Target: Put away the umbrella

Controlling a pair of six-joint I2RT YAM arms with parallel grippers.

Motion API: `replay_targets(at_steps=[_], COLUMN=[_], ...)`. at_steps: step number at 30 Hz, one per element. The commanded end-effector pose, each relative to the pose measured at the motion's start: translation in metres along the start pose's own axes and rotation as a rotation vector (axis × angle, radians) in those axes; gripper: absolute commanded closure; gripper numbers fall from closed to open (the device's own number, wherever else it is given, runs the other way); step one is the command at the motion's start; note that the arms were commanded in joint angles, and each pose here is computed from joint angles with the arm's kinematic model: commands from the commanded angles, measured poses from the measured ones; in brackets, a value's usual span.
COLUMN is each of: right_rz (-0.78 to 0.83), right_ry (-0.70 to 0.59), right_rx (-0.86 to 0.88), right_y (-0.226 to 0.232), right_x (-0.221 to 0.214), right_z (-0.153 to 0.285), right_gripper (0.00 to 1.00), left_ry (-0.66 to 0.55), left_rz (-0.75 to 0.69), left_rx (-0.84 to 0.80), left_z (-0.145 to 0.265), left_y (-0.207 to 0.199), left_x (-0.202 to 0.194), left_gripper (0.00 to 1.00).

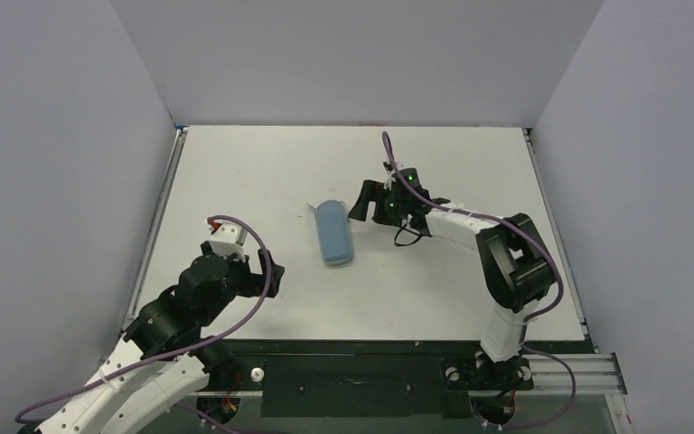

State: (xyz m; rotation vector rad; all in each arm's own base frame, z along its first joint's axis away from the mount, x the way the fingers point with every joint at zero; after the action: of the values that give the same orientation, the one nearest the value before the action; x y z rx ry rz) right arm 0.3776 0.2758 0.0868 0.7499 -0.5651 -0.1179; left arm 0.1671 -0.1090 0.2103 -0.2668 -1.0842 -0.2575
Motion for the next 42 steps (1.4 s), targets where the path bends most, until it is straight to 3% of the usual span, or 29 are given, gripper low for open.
replay_targets(at_steps=[1,12,15,21,22,28,32,40,42], right_rz=[0.108,0.347,0.415,0.447,0.463,0.484,0.498,0.402,0.372], right_ry=[-0.102,-0.229,-0.307,-0.457,-0.457,-0.499,-0.553,-0.64,-0.686], right_rx=[-0.032,0.015,-0.007,-0.055,-0.071,-0.242,-0.248,-0.402,-0.449], right_y=[0.011,0.037,0.04,0.036,0.032,0.011,0.005,-0.037,-0.052], right_x=[0.009,-0.011,-0.007,-0.003,-0.004,0.007,0.012,0.034,0.039], right_z=[0.046,0.136,0.161,0.189,0.19,0.203,0.208,0.219,0.226], right_gripper=[0.17,0.16,0.16,0.15,0.15,0.14,0.12,0.03,0.02], left_ry=[-0.071,-0.092,-0.12,-0.31,-0.283,-0.315,-0.328,-0.362,-0.322], left_rz=[0.006,0.074,0.041,-0.053,-0.099,-0.166,-0.187,-0.228,-0.239], left_rx=[0.029,0.254,0.346,0.549,0.589,0.6,0.615,0.581,0.557], left_z=[-0.002,-0.032,-0.045,-0.062,-0.066,-0.093,-0.107,-0.131,-0.14], left_y=[0.005,0.031,0.042,0.075,0.086,0.12,0.14,0.152,0.151], left_x=[0.013,0.007,0.01,0.024,0.015,0.002,-0.014,-0.012,-0.013], left_gripper=[0.03,0.03,0.03,0.03,0.03,0.03,0.03,0.03,0.03])
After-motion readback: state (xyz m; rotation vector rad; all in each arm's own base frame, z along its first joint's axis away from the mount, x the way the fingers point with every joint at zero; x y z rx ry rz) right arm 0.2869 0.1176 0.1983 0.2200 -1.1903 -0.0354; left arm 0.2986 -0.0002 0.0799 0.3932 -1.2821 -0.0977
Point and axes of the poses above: each gripper's point midway between its finger pads, its own z axis back along the fingers, its own y axis along the line the jaws close on, x = y × z, the point moved 2 cm from there along z, back along the fingers, and after that the axes turned 10 degrees about -z, right-handed, at the moved point
